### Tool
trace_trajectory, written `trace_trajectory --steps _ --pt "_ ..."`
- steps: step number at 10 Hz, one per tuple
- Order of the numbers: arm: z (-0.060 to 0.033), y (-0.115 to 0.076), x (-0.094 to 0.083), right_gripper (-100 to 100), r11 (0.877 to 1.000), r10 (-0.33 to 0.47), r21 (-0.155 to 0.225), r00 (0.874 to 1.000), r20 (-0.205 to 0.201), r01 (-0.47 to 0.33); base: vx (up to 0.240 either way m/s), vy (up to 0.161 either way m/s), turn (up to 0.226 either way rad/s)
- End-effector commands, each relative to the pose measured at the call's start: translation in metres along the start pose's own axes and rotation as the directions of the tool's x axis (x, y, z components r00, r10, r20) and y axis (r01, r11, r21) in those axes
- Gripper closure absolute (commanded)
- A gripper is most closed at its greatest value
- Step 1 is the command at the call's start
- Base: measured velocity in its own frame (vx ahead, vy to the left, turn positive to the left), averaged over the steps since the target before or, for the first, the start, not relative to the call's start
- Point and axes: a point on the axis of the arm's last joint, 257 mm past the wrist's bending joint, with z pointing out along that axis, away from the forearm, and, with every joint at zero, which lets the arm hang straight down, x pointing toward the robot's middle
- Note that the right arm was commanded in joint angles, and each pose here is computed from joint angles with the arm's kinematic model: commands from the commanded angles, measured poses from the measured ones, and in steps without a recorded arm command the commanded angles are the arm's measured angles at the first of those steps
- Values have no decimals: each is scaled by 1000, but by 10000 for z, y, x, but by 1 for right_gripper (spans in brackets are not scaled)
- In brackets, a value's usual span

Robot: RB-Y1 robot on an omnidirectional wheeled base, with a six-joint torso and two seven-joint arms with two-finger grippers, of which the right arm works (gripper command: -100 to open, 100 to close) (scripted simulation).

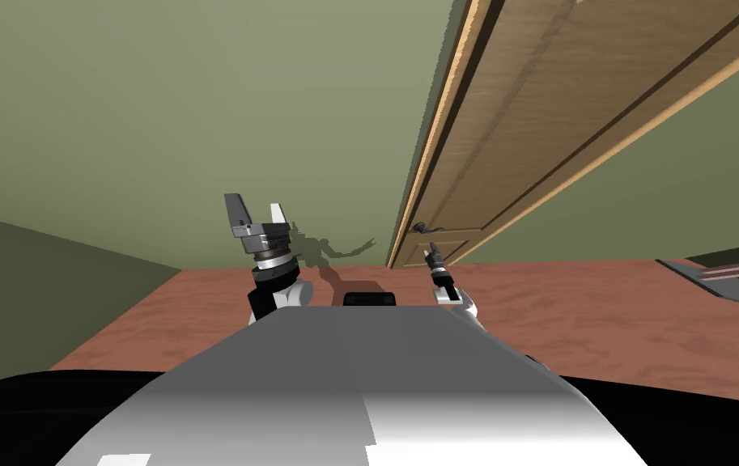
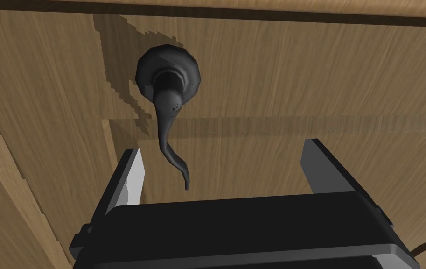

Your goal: Pull the door open

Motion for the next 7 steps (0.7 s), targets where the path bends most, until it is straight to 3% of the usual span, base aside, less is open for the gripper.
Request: trace_trajectory --steps 1,6,7 --pt "-22 -68 -69 -100 1000 -3 15 1000 6 3 60 -79 80" --pt "-97 -270 -307 -100 998 -17 64 999 28 15 54 -92 93" --pt "-67 -264 -271 -100 998 -16 59 1000 25 14 22 -47 21"
